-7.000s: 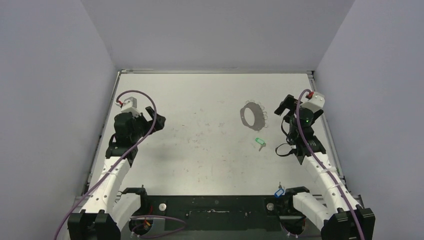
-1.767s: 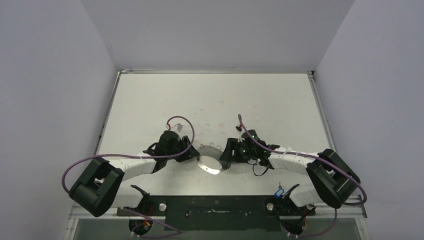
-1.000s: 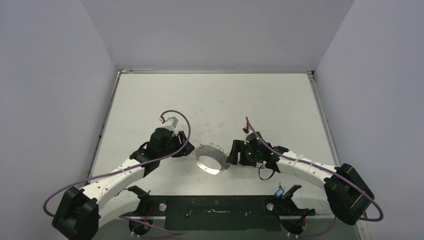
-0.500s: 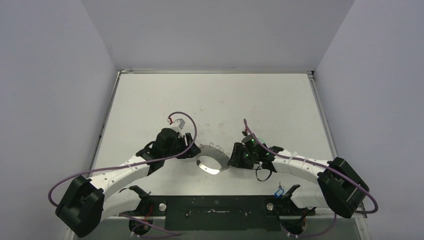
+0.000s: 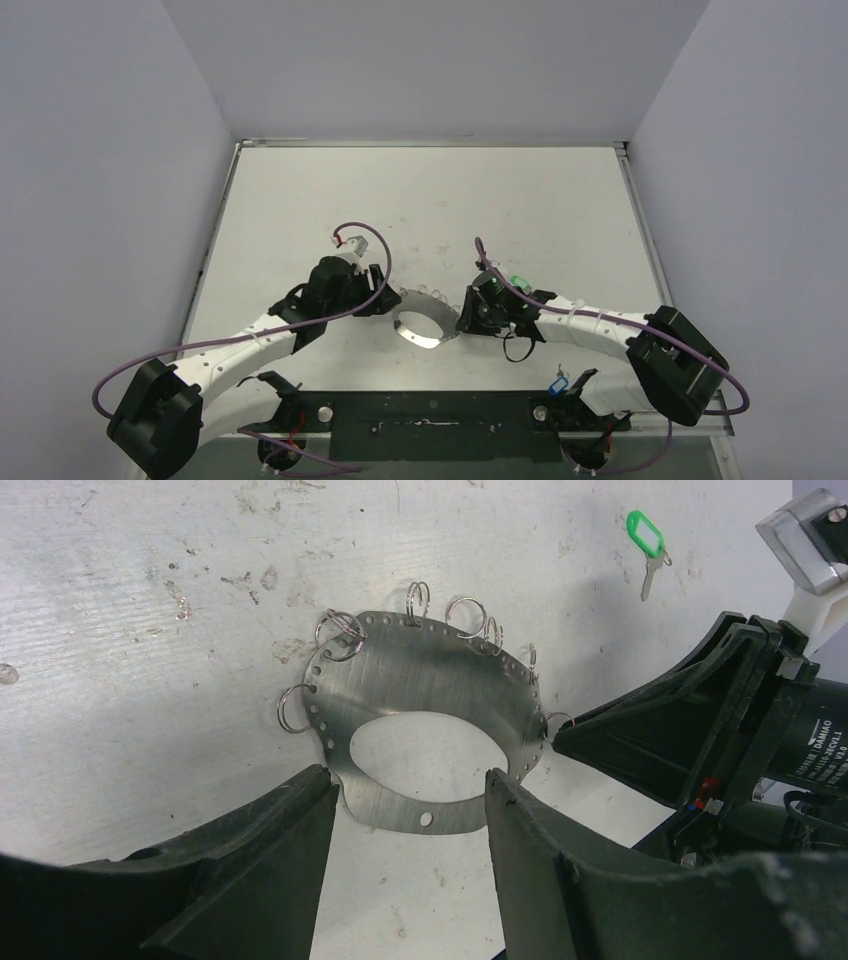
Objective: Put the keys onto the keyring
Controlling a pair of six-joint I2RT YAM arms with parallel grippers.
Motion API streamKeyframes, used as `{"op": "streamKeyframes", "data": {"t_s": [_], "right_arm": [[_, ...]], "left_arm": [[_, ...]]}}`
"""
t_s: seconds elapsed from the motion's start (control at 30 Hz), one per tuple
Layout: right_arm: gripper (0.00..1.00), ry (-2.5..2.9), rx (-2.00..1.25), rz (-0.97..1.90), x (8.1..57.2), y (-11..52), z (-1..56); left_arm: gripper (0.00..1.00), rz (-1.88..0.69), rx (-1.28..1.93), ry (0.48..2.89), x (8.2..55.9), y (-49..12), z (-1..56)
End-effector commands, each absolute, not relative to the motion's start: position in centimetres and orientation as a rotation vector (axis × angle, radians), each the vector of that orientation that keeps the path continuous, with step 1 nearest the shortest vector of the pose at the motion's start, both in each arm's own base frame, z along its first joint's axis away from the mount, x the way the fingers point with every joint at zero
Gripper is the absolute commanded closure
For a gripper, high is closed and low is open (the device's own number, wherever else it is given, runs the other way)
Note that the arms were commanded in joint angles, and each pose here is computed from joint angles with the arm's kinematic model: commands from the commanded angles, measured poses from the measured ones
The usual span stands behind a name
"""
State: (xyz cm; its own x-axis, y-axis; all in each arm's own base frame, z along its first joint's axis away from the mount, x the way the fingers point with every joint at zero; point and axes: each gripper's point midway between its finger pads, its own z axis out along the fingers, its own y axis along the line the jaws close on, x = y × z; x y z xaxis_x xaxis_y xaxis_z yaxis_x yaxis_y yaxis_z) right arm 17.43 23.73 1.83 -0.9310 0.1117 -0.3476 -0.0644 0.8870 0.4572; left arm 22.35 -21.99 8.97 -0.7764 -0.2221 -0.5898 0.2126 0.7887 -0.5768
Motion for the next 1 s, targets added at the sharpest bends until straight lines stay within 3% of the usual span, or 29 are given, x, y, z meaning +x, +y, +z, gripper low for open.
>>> {"op": "streamKeyframes", "data": {"t_s": [0.0,0.2,0.37,0.63,0.8,0.97], "right_arm": [[0.85,2.632,-0.033,0.532,19.1,23.0,3.1],[1.00,2.628,-0.142,0.405,19.1,21.4,2.8],[1.00,2.634,-0.197,0.377,18.8,21.2,2.5],[1.00,2.644,-0.238,0.388,18.4,21.3,2.5],[1.00,2.636,-0.237,0.387,19.0,21.5,3.1],[1.00,2.621,-0.264,0.381,20.3,22.4,3.8]], "left_arm": [[0.46,-0.830,0.017,2.267,22.8,-21.9,9.9],[0.45,-0.696,0.081,2.344,23.7,-21.4,9.0],[0.46,-0.622,0.172,2.405,25.8,-22.9,8.8],[0.55,-0.429,0.356,2.549,27.7,-26.0,5.5],[0.63,-0.341,0.368,2.651,26.5,-25.6,2.0],[0.64,-0.356,0.327,2.684,24.6,-24.7,0.3]]}}
